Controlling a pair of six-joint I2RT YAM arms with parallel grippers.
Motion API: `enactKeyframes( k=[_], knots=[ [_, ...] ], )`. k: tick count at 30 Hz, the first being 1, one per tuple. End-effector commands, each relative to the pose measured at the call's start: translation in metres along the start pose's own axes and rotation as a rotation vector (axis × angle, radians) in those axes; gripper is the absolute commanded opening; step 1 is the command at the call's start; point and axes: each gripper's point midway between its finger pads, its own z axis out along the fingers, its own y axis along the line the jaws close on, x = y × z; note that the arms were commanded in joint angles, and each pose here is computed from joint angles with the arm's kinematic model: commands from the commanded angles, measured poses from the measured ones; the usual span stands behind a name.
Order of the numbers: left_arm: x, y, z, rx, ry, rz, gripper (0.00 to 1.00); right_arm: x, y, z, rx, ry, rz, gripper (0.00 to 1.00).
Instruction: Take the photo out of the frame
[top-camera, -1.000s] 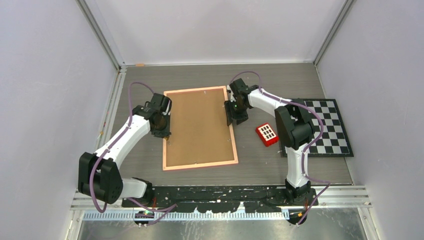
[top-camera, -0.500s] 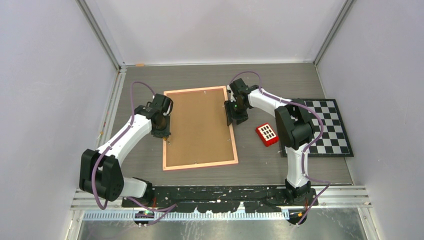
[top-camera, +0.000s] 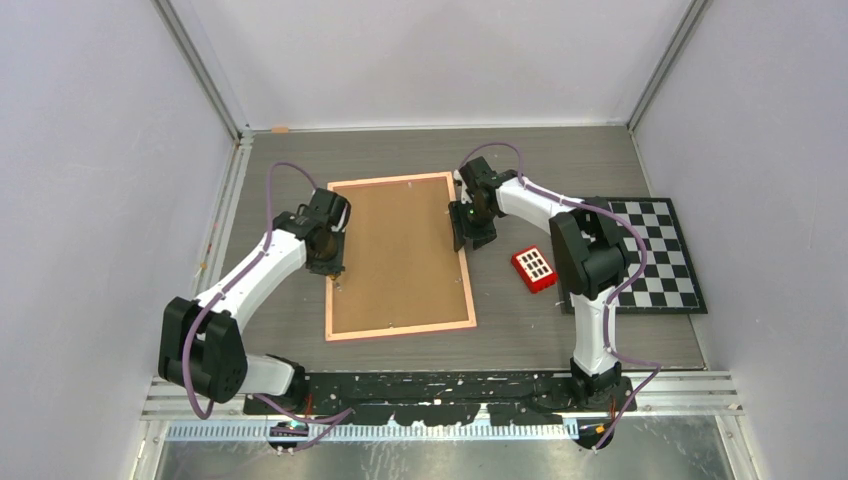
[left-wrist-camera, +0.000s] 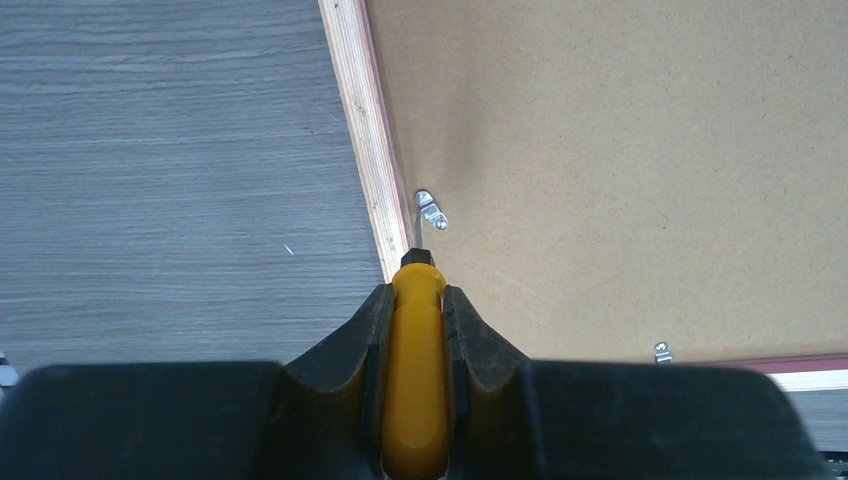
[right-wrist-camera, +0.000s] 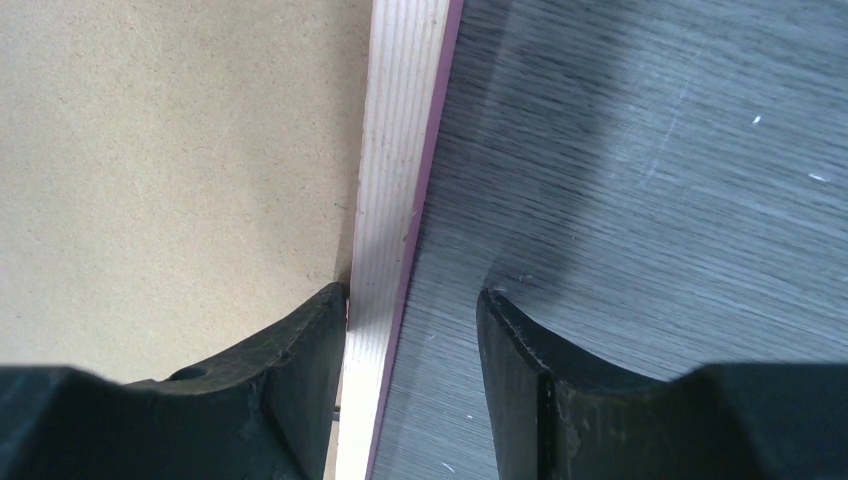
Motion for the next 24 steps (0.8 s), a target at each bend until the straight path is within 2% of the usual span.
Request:
enactKeyframes(
  k=[1,12,24],
  knots=[
    [-0.002,-0.027,0.005,0.122,-0.020,0.022,0.00,0.014,0.002,0.008,-0.013,0.053,0.026,0.55],
    [0.006,-0.063,-0.001,0.317,-0.035,0.175,0.00,0.016,0.003,0.009,-0.022,0.061,0.021,0.55],
    [0.006,-0.083,-0.022,0.467,-0.050,0.257,0.00,0.017,-0.002,0.013,0.000,0.065,0.009,0.53]
  ],
)
